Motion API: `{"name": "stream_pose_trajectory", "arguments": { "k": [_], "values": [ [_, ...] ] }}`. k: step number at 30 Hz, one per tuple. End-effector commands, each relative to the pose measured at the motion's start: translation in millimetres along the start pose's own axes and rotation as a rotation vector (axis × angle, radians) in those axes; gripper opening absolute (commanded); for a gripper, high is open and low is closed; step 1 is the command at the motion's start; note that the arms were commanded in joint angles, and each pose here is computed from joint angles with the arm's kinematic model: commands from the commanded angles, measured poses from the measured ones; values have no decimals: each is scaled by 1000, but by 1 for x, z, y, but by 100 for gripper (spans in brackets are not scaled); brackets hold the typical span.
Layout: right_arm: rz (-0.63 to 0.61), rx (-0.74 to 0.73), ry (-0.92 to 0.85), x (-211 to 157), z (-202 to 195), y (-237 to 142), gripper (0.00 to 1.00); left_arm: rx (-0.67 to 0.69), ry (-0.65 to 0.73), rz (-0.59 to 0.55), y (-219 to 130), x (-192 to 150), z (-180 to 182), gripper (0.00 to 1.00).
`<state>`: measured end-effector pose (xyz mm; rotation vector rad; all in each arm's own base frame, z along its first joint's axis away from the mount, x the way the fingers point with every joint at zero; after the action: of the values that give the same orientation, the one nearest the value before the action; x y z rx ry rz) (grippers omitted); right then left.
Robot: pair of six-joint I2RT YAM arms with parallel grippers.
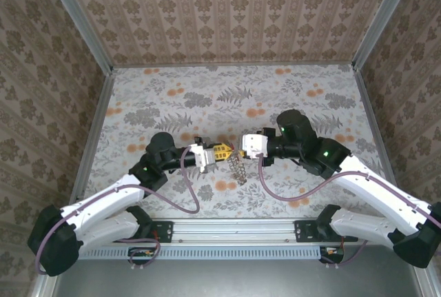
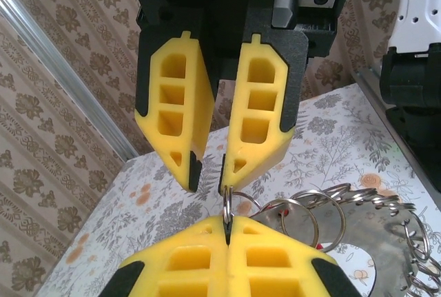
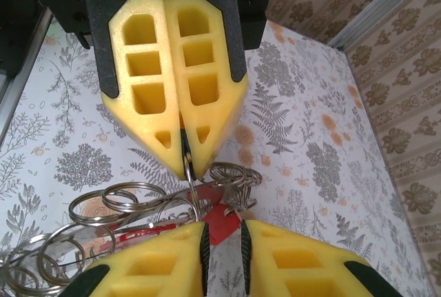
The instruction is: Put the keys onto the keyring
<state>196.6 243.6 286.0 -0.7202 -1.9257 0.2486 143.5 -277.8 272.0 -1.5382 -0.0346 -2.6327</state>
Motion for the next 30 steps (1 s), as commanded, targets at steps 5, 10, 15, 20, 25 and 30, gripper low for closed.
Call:
{"name": "stream_pose_trajectory", "arguments": {
  "k": [5, 10, 15, 20, 25, 30],
  "values": [
    [-6, 46, -36, 7, 6, -3, 24, 16, 39, -103, 3, 32, 12, 0],
    [20, 40, -47, 4, 8, -7, 24, 19, 32, -100, 4, 31, 12, 0],
    [19, 18, -45, 4, 7, -12, 25, 14, 26, -105, 5, 32, 12, 0],
    [13, 5, -48, 5, 7, -15, 25, 6, 23, -113, 6, 34, 12, 0],
    [4, 18, -49, 6, 7, -11, 24, -5, 22, -122, 7, 35, 11, 0],
    [15, 31, -47, 2, 9, -5, 24, -4, 13, -131, 9, 36, 12, 0]
  ]
}}
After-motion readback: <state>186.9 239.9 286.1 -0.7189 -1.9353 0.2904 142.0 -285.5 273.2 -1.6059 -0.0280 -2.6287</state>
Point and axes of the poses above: each hand's point on the last joint's axis, 136 mm out from that joint toward the fingers, its own y axis out along the fingers, its own z axis along the line the jaws close on, x = y × z, the point moved 3 cm from there along -y, back along the fingers, and after that the axes turned 3 degrees about y, right-handed, at the moved point
